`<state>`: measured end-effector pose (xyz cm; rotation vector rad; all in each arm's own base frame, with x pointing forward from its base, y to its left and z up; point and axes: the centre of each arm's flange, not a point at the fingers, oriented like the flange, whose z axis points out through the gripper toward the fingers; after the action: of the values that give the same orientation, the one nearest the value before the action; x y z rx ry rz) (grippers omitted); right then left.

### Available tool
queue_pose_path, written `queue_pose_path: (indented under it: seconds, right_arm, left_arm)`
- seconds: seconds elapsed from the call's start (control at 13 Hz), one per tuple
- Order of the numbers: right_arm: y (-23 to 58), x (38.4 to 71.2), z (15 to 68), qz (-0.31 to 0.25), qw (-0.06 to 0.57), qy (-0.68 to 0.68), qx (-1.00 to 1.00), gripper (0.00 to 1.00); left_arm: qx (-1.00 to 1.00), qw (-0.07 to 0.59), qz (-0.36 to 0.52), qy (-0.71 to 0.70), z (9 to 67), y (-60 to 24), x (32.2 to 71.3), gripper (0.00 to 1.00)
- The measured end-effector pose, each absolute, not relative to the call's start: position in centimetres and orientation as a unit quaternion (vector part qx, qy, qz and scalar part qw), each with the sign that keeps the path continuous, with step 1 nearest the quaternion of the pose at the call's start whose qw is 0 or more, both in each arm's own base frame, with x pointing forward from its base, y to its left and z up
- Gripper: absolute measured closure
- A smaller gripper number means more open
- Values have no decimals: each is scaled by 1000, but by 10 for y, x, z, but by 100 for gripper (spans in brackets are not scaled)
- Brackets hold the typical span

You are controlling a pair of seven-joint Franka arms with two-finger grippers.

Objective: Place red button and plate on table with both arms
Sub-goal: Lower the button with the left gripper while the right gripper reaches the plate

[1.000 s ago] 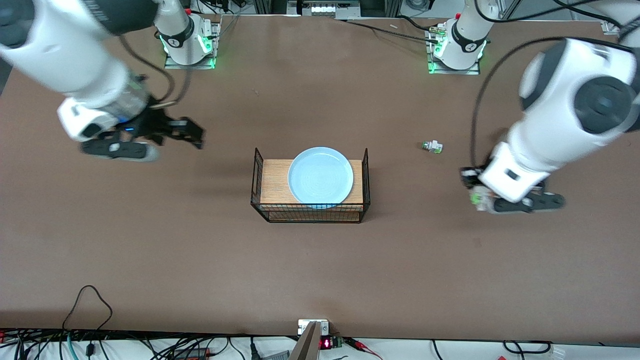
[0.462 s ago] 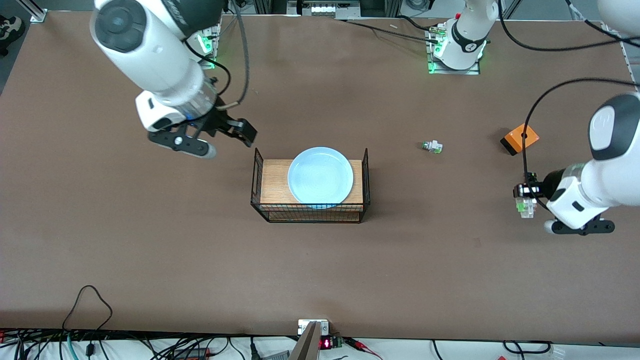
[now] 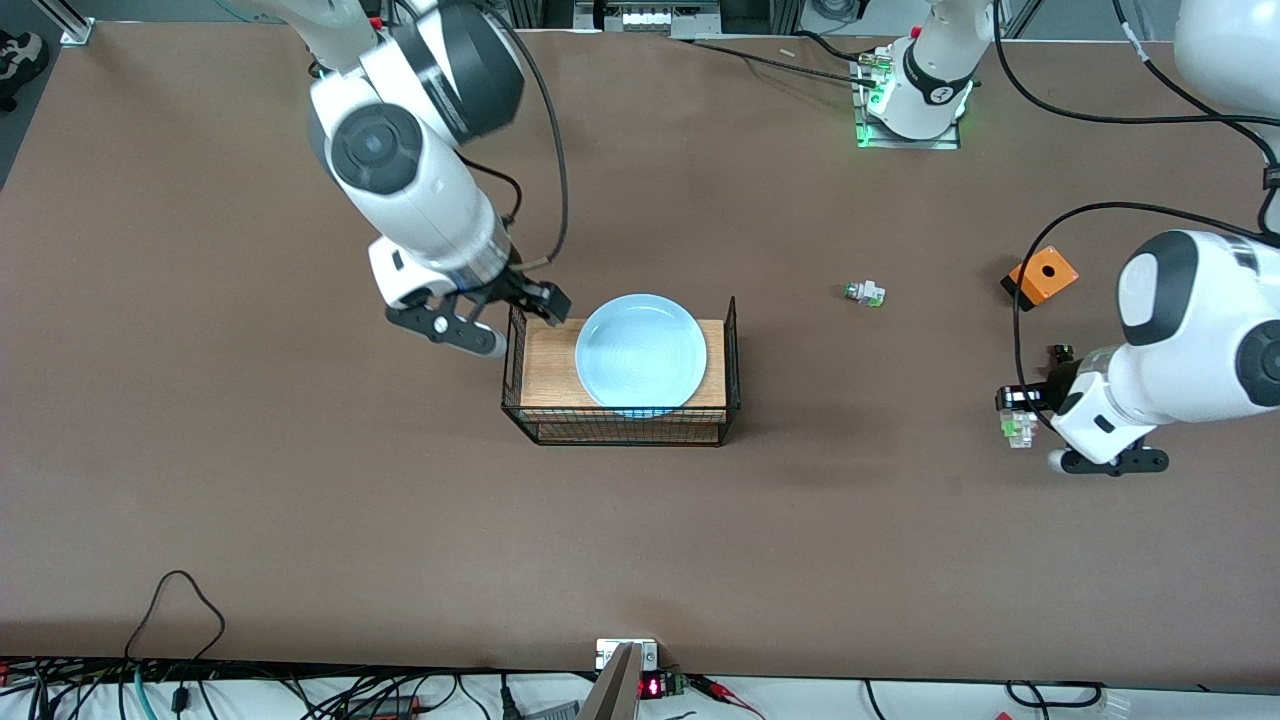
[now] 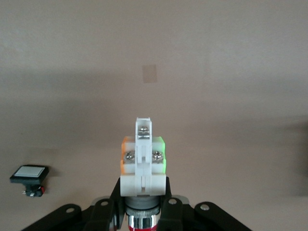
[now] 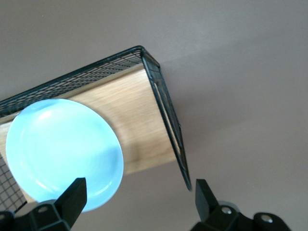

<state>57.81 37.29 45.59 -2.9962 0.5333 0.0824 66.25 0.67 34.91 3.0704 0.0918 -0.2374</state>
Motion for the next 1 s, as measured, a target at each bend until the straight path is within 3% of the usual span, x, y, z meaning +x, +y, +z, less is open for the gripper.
queue_pose_path:
  seconds: [0.54,1.0]
  right_arm:
    - [415,577,407,16,62,219,-974,0]
    - [435,578,378,0,79,222,-972,0]
  left_arm:
    - [997,39,-55,40,257,32,610,69]
    - [996,41,-79,30,215,17,570,69]
